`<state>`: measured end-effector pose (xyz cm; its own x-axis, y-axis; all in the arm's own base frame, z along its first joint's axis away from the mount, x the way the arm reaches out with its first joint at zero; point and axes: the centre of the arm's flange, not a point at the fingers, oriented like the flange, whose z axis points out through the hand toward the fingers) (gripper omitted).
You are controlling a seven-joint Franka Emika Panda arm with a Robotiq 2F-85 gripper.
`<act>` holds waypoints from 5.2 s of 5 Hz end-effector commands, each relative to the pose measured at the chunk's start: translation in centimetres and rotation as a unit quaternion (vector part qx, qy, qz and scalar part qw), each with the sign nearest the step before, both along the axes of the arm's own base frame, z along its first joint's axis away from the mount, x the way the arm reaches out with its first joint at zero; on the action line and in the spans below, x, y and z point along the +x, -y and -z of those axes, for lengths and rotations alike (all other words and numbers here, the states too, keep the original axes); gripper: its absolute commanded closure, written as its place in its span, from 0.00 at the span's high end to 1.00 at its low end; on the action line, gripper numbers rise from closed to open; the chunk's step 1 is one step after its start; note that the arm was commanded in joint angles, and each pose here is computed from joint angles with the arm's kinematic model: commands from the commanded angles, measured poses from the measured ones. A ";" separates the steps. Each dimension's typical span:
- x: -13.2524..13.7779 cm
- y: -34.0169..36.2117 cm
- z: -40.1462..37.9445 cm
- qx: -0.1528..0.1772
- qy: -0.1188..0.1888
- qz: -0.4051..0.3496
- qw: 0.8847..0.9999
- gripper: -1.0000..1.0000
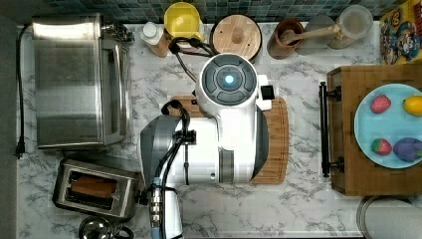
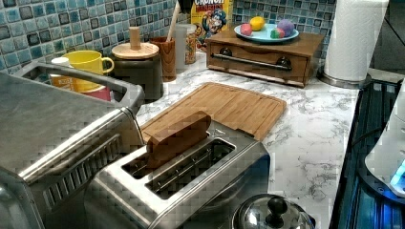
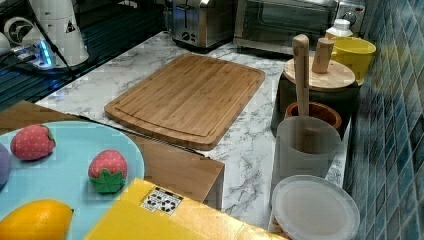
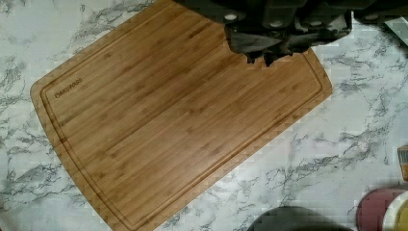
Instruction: Turn on the toaster.
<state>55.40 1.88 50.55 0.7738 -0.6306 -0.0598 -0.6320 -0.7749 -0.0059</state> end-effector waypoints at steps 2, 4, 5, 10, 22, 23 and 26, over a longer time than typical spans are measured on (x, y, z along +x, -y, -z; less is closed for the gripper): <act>-0.3 -3.0 0.0 0.005 0.011 -0.061 0.998 0.00; -3.9 -8.9 1.0 0.030 0.021 -0.162 0.986 0.00; -5.6 -11.2 2.0 0.029 0.016 -0.197 0.980 0.00; -14.2 -14.1 6.8 0.033 -0.044 -0.243 0.968 0.00; -22.5 -20.4 9.6 0.111 0.049 -0.297 0.947 0.00; -21.7 -20.9 9.8 0.098 0.038 -0.294 0.950 0.00; -21.1 -22.8 11.4 0.104 0.014 -0.309 0.945 0.00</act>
